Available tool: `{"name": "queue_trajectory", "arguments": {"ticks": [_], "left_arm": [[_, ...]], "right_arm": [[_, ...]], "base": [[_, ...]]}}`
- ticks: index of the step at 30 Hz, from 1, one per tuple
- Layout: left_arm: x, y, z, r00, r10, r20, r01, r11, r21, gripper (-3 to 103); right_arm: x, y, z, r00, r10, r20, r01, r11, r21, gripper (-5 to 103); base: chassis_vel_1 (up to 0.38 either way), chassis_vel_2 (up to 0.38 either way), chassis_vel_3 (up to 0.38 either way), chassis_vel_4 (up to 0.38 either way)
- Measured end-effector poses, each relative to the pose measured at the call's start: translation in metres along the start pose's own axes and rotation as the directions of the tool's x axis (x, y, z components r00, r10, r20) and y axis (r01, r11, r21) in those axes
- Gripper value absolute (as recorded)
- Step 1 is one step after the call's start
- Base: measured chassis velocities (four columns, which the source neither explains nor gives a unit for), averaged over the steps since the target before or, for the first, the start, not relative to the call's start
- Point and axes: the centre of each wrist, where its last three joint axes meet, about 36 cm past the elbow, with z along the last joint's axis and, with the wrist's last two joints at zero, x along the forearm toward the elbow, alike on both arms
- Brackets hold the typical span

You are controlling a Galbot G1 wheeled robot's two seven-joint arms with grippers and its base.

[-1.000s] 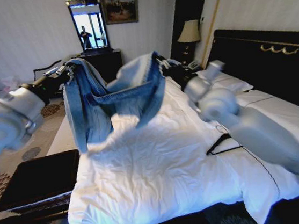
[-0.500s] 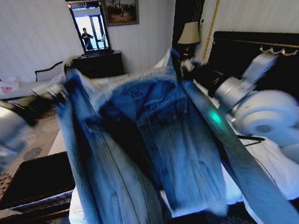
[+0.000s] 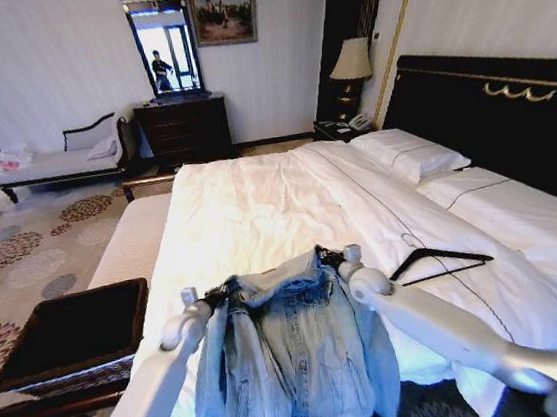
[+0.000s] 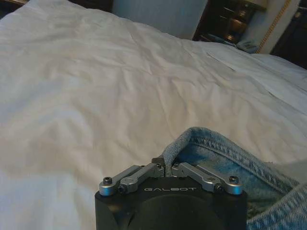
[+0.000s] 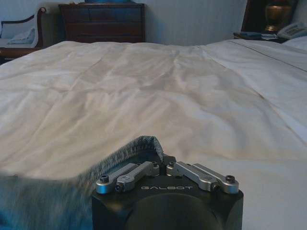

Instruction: Pick up the clothes from the bed and hang them on the clothes hanger.

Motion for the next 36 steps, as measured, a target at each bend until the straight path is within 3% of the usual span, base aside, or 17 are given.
{"name": "queue_trajectory", "arguments": {"ticks": [4, 10, 17, 18, 20, 21, 23, 24, 25, 27, 30, 32, 33, 35, 36], "left_arm": [[-0.022, 0.014, -0.003, 0.999, -0.034, -0.007, 0.034, 0.999, 0.010, 2], [-0.042, 0.029, 0.007, 0.998, -0.063, -0.027, 0.064, 0.997, 0.036, 2], [-0.060, 0.021, 0.009, 0.998, -0.060, -0.006, 0.060, 0.995, 0.076, 2], [-0.063, 0.017, 0.009, 0.999, -0.051, 0.004, 0.050, 0.995, 0.081, 0], [-0.066, 0.009, 0.005, 0.999, -0.036, 0.026, 0.034, 0.996, 0.084, 10], [-0.066, 0.009, 0.005, 0.999, -0.036, 0.026, 0.034, 0.996, 0.084, 10], [-0.065, 0.005, 0.001, 0.998, -0.025, 0.050, 0.021, 0.997, 0.077, 21], [-0.063, 0.004, -0.002, 0.998, -0.018, 0.064, 0.014, 0.998, 0.069, 21], [-0.059, 0.006, -0.005, 0.997, -0.014, 0.079, 0.010, 0.998, 0.058, 26], [-0.055, 0.009, -0.007, 0.996, -0.013, 0.090, 0.009, 0.999, 0.050, 32], [-0.041, 0.017, -0.014, 0.992, -0.002, 0.123, -0.002, 1.000, 0.030, 48], [-0.036, 0.020, -0.017, 0.991, 0.003, 0.131, -0.006, 1.000, 0.023, 48], [-0.030, 0.023, -0.020, 0.990, 0.007, 0.139, -0.009, 1.000, 0.012, 48], [-0.022, 0.027, -0.023, 0.989, 0.009, 0.145, -0.009, 1.000, -0.001, 65], [-0.022, 0.027, -0.023, 0.989, 0.009, 0.145, -0.009, 1.000, -0.001, 65]], "right_arm": [[-0.035, 0.004, 0.019, 1.000, 0.007, 0.003, -0.007, 1.000, 0.020, 1], [-0.071, 0.028, 0.039, 1.000, 0.015, -0.004, -0.015, 1.000, 0.019, 1], [-0.089, 0.037, 0.044, 0.999, 0.004, 0.044, -0.004, 1.000, -0.005, -1], [-0.093, 0.039, 0.043, 0.998, -0.007, 0.066, 0.007, 1.000, -0.006, 3], [-0.099, 0.040, 0.037, 0.994, -0.021, 0.111, 0.021, 1.000, 0.004, 9], [-0.099, 0.040, 0.037, 0.994, -0.021, 0.111, 0.021, 1.000, 0.004, 9], [-0.103, 0.039, 0.031, 0.987, -0.017, 0.159, 0.013, 0.999, 0.031, 20], [-0.105, 0.037, 0.027, 0.983, -0.014, 0.184, 0.005, 0.999, 0.049, 25], [-0.107, 0.035, 0.022, 0.979, -0.003, 0.205, -0.012, 0.998, 0.069, 31], [-0.107, 0.032, 0.019, 0.975, 0.008, 0.220, -0.027, 0.996, 0.084, 31], [-0.103, 0.026, 0.012, 0.969, 0.021, 0.248, -0.048, 0.993, 0.105, 47], [-0.100, 0.025, 0.011, 0.968, 0.018, 0.249, -0.047, 0.993, 0.108, 47], [-0.095, 0.022, 0.012, 0.971, 0.016, 0.240, -0.044, 0.992, 0.114, 58], [-0.089, 0.018, 0.014, 0.974, 0.022, 0.224, -0.051, 0.991, 0.125, 63], [-0.089, 0.018, 0.014, 0.974, 0.022, 0.224, -0.051, 0.991, 0.125, 63]], "base": [[0.000, 0.000, 0.000, 0.000], [0.000, 0.000, 0.000, 0.000], [0.000, 0.000, 0.000, 0.000], [0.000, 0.000, 0.000, 0.000], [0.000, 0.000, 0.000, 0.000], [0.000, 0.000, 0.000, 0.000], [0.000, 0.000, 0.000, 0.000], [0.000, 0.000, 0.000, 0.000], [0.000, 0.000, 0.000, 0.000], [0.000, 0.000, 0.000, 0.000], [0.000, 0.000, 0.000, 0.000], [0.000, 0.000, 0.000, 0.000], [0.000, 0.000, 0.000, 0.000], [0.000, 0.000, 0.000, 0.000], [0.000, 0.000, 0.000, 0.000]]}}
